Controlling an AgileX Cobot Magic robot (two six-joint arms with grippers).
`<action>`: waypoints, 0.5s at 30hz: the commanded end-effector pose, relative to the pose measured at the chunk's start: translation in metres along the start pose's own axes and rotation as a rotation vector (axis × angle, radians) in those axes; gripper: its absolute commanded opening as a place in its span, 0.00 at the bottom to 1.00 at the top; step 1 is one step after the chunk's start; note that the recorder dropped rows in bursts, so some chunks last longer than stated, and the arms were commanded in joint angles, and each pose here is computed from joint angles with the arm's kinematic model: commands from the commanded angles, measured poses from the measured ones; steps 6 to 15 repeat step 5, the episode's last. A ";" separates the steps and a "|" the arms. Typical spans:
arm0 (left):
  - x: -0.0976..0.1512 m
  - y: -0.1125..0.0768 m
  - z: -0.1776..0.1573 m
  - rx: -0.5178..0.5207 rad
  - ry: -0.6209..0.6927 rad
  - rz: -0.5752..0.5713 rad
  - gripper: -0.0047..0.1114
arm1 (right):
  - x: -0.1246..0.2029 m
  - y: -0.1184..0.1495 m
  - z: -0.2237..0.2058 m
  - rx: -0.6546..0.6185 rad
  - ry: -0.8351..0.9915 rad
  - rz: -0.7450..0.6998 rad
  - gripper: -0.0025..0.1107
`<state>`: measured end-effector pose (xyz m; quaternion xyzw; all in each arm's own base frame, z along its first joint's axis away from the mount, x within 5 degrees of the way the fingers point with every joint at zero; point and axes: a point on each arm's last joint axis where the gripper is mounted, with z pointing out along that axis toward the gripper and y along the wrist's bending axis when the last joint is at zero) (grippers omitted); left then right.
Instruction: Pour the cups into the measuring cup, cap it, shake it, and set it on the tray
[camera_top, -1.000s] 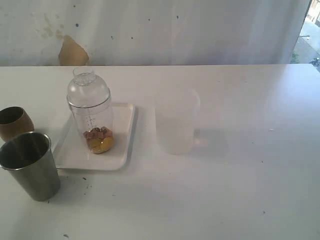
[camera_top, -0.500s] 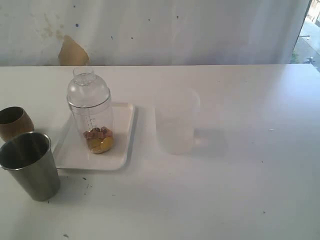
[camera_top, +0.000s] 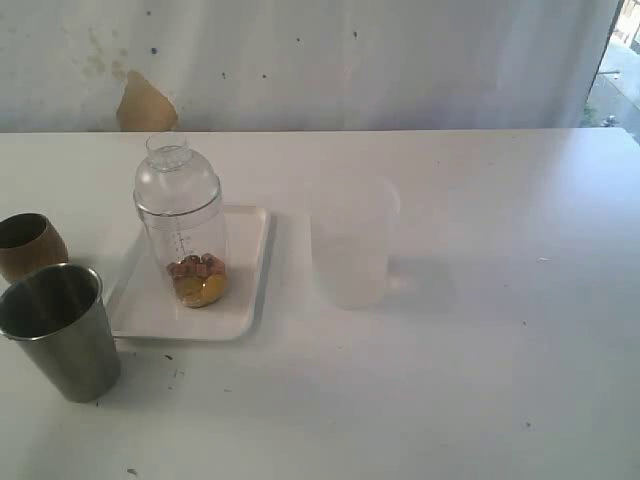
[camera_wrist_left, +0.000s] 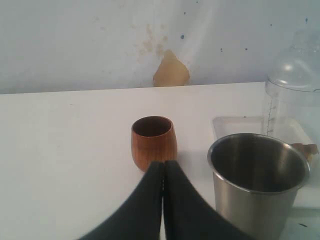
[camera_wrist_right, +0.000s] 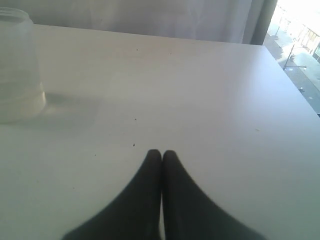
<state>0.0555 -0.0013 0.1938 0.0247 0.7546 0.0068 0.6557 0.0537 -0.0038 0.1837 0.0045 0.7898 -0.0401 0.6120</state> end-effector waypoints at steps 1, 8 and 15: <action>0.002 0.000 0.000 0.002 0.004 0.000 0.05 | 0.001 0.000 0.000 0.007 -0.001 0.005 0.02; 0.002 0.000 0.000 0.002 0.004 0.000 0.05 | 0.001 0.000 0.000 0.007 -0.001 0.005 0.02; 0.002 0.000 0.000 0.002 0.004 0.000 0.05 | 0.001 0.000 0.000 0.007 -0.001 0.005 0.02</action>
